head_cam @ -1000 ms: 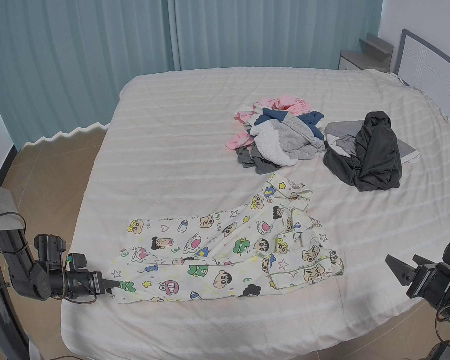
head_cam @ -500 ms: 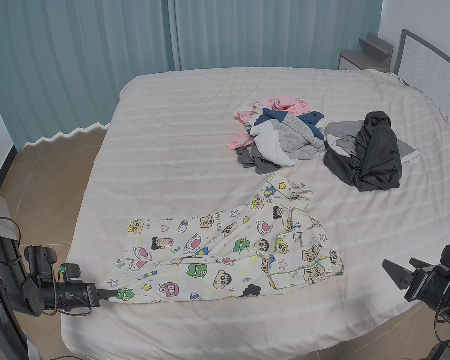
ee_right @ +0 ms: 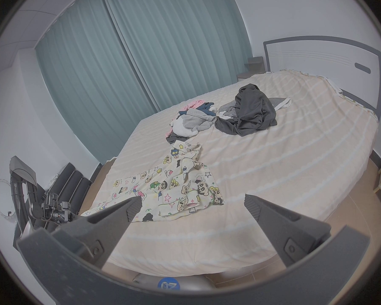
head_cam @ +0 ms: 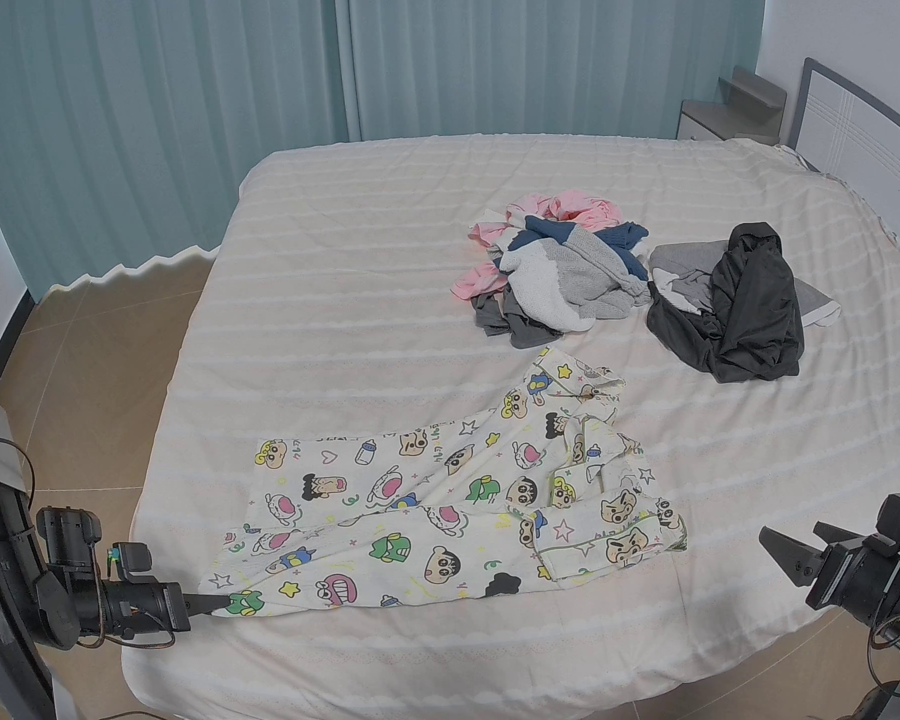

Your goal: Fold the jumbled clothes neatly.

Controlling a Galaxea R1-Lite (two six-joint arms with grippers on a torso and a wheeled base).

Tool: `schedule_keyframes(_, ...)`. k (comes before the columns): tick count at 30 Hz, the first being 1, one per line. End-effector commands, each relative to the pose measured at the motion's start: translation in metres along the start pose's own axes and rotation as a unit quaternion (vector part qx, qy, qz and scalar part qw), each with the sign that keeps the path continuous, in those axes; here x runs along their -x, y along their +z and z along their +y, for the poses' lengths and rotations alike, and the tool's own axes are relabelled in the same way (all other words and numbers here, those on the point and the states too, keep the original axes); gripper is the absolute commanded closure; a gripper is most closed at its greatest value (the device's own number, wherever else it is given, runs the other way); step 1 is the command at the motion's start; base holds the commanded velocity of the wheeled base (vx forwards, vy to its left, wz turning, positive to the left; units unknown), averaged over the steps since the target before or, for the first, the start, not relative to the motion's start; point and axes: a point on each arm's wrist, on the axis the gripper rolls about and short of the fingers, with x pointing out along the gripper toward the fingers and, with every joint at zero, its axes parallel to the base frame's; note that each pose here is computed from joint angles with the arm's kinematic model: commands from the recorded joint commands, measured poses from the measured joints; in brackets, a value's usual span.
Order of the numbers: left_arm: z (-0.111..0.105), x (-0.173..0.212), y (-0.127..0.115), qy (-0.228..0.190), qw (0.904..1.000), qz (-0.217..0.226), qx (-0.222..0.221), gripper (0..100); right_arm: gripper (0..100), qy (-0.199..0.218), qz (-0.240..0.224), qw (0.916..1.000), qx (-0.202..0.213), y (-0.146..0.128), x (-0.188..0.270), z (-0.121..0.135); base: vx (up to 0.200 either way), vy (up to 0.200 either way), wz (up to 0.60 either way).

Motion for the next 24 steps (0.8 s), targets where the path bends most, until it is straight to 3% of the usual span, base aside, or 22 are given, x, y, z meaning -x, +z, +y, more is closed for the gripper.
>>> schedule_keyframes(1,0.001,0.001,-0.007,0.002,0.9999,0.014,0.006,100,0,-0.003,0.009,1.0000,0.003,-0.005,0.001,-0.002,0.000,0.000,0.00)
schedule_keyframes(13,0.015,-0.004,-0.020,0.016,0.9987,0.045,0.018,100,0,0.000,0.015,0.9999,0.002,-0.005,0.000,-0.002,0.000,0.000,0.00)
schedule_keyframes(19,0.018,-0.004,-0.024,0.016,0.9985,0.053,-0.006,100,0,-0.011,0.030,0.9995,0.006,-0.007,-0.006,-0.002,0.000,0.000,0.00)
schedule_keyframes(24,0.017,-0.004,-0.024,0.006,0.9985,0.054,-0.005,100,0,-0.035,0.072,0.9968,0.005,-0.003,-0.034,0.000,0.000,0.000,0.00)
